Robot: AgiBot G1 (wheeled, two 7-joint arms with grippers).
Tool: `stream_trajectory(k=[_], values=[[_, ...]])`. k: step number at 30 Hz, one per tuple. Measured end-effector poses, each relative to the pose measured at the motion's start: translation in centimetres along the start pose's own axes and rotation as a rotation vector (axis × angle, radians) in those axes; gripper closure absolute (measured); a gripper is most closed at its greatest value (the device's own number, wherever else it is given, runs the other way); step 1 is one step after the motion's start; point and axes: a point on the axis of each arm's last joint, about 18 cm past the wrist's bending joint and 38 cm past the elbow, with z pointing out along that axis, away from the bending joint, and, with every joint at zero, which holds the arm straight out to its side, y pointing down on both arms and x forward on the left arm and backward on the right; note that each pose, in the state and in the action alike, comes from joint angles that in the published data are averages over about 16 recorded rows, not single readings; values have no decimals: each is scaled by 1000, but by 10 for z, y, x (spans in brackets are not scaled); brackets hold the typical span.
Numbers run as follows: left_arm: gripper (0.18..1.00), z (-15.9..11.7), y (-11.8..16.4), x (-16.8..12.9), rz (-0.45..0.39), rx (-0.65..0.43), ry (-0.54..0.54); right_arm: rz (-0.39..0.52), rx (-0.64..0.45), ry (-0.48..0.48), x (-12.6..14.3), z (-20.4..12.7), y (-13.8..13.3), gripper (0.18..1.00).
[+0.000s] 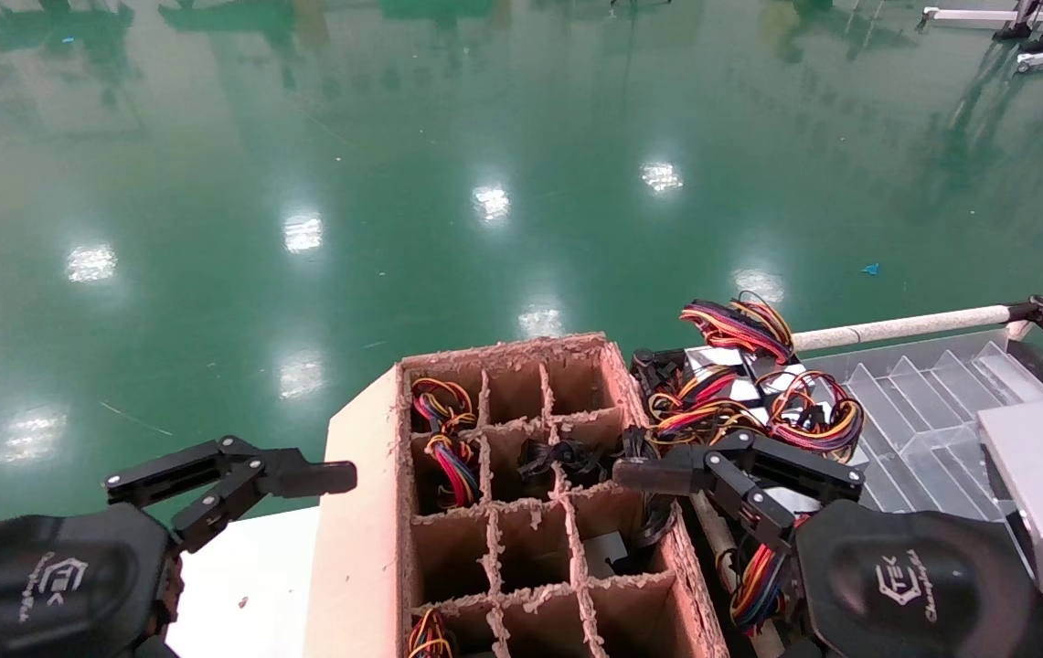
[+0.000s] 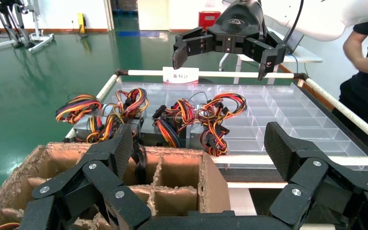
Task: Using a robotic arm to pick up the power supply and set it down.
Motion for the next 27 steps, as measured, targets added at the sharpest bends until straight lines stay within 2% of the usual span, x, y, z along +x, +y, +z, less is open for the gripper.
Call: stream_trajectory(k=[22, 27], values=[[189, 0, 0, 0, 0, 0, 0, 0, 0, 0, 0, 0, 0, 178], [211, 0, 0, 0, 0, 0, 0, 0, 0, 0, 0, 0, 0, 178]])
